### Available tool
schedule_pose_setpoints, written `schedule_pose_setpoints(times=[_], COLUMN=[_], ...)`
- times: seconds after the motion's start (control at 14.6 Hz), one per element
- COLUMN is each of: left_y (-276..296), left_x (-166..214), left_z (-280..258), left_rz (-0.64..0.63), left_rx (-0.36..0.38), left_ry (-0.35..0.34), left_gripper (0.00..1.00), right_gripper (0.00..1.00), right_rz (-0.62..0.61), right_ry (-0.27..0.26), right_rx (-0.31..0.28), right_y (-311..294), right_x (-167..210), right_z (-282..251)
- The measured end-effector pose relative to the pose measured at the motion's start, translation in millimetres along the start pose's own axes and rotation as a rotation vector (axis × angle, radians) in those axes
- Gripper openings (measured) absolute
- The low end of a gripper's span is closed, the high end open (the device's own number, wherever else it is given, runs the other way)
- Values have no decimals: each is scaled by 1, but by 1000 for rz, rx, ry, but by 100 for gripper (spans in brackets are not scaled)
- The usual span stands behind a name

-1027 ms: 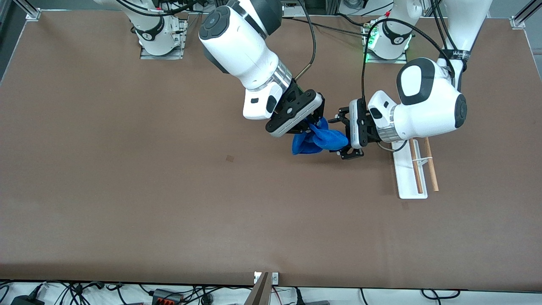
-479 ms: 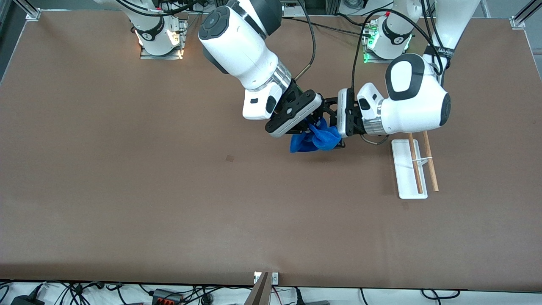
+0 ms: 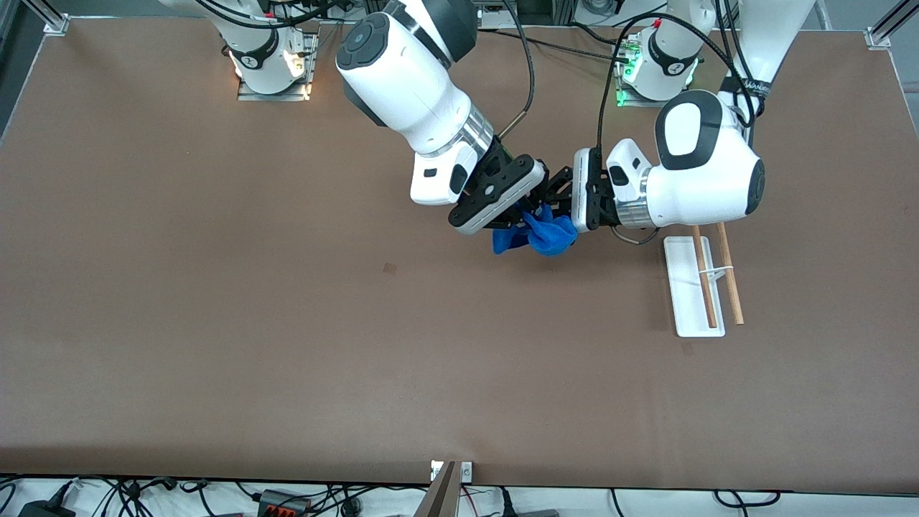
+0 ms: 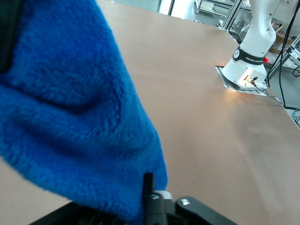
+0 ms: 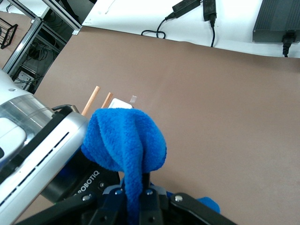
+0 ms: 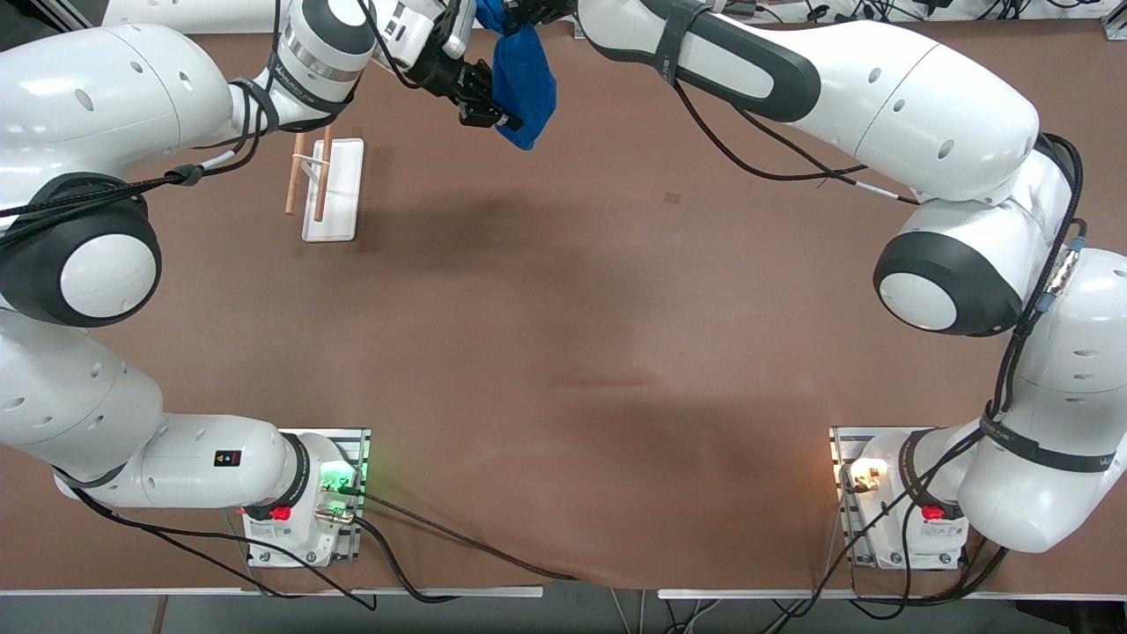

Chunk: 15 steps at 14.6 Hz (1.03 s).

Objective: Pass towel and hang on rack
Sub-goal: 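Grasp the towel with the left gripper beside the right gripper, then carry the towel to the rack while the right gripper releases, withdraws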

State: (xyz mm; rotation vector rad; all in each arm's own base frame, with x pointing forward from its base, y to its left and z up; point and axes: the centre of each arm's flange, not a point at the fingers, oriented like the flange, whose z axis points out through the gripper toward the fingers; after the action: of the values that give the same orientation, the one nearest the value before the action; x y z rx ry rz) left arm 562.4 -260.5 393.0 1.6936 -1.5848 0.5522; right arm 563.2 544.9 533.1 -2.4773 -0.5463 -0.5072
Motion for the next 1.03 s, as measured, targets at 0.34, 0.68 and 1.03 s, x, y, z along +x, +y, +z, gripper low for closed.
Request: schedule_pose_setpoints(times=[0.34, 0.68, 1.03], left_y=[-6, 2, 3], left_x=[-27, -58, -108], left_z=[-40, -134, -213], left_rz=[-54, -159, -284], left_rx=[-31, -21, 68], left_ry=[10, -292, -568], left_gripper=[3, 3, 3], right_gripper=[40, 91, 100], right_rz=[2, 15, 126], right_ry=[-12, -55, -40], right_rx=[-5, -33, -61], right_y=[3, 17, 45], right_x=[-1, 1, 16], right_z=[1, -5, -31])
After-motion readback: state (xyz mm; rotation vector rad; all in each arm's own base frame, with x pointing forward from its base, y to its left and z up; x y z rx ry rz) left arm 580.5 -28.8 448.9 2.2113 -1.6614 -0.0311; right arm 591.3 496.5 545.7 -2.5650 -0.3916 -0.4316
